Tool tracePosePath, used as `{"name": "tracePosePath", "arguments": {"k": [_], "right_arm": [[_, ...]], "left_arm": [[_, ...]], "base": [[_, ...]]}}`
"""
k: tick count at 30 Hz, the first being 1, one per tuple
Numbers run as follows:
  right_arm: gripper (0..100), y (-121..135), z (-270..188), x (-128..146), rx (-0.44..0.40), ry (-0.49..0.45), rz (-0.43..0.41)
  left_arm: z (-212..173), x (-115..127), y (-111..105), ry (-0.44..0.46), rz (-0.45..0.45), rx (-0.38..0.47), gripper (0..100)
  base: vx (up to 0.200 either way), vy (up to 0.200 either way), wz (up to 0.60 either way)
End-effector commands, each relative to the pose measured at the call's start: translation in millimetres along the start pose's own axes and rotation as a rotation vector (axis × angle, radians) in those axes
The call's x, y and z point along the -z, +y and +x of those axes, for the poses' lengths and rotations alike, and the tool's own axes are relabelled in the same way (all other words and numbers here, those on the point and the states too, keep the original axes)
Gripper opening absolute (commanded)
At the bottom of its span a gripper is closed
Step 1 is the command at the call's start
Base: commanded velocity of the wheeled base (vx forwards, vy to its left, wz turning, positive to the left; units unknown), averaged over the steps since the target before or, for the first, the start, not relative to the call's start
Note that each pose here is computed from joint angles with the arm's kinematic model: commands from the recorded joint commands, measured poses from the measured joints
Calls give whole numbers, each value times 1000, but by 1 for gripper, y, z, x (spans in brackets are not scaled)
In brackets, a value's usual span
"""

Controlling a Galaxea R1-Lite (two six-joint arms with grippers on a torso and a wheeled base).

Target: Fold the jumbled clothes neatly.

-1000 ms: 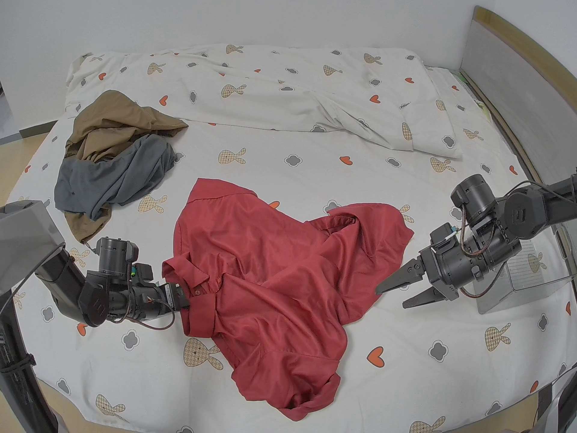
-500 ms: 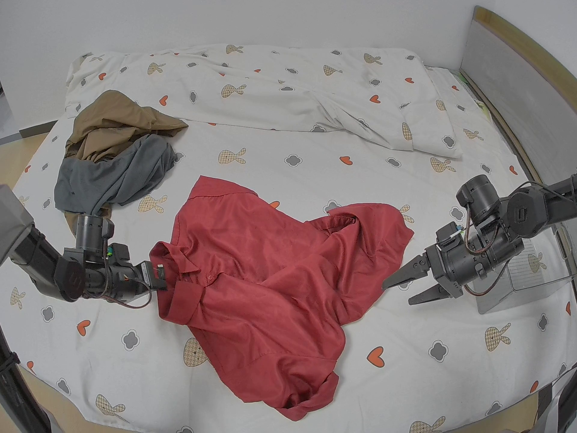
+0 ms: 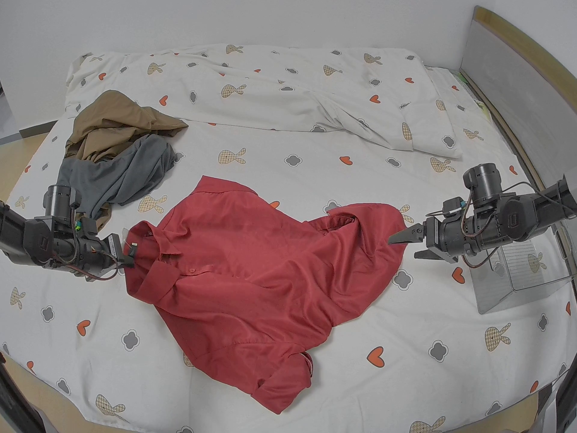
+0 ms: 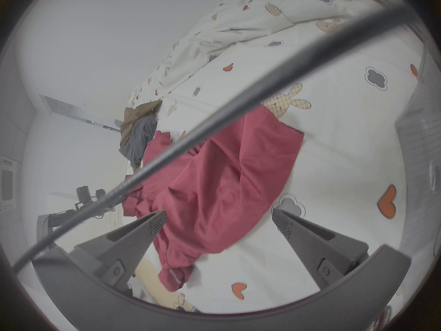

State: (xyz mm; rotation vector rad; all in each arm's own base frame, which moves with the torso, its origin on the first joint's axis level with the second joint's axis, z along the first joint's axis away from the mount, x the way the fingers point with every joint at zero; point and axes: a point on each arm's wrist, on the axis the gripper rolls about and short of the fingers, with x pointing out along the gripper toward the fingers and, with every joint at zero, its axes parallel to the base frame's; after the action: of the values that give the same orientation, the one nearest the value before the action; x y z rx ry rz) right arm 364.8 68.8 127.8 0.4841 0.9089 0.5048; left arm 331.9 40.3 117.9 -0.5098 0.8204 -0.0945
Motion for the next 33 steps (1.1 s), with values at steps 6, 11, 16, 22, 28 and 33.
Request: {"name": "tracePosePath", "arguments": {"k": [6,11,16,22,28,33], "right_arm": [[100,-22,31,-1,30,13,35],[100,-21,30,-5,27,1,31],[100,-24,27,-7,31,-8,35],[100,-30,23,-10,41,-22,44],[100,-42,29,-20,48,-42,52],[100,-48,43,-32,43,-60,39]], "left_arm": [[-25,-14,13,-47,-40,-41,0],[-20,-9,15,-6,-27,-50,0],[-14,-5,17,12,-10,-68,100],[-32,1,9,-11,4,-61,100],[-66,30,-36,-23,118,39,100],[-68,50,-72,20,221,144,100]], "base": [[0,0,0],[0,0,0],[0,0,0],[0,0,0],[0,0,0],[0,0,0]]}}
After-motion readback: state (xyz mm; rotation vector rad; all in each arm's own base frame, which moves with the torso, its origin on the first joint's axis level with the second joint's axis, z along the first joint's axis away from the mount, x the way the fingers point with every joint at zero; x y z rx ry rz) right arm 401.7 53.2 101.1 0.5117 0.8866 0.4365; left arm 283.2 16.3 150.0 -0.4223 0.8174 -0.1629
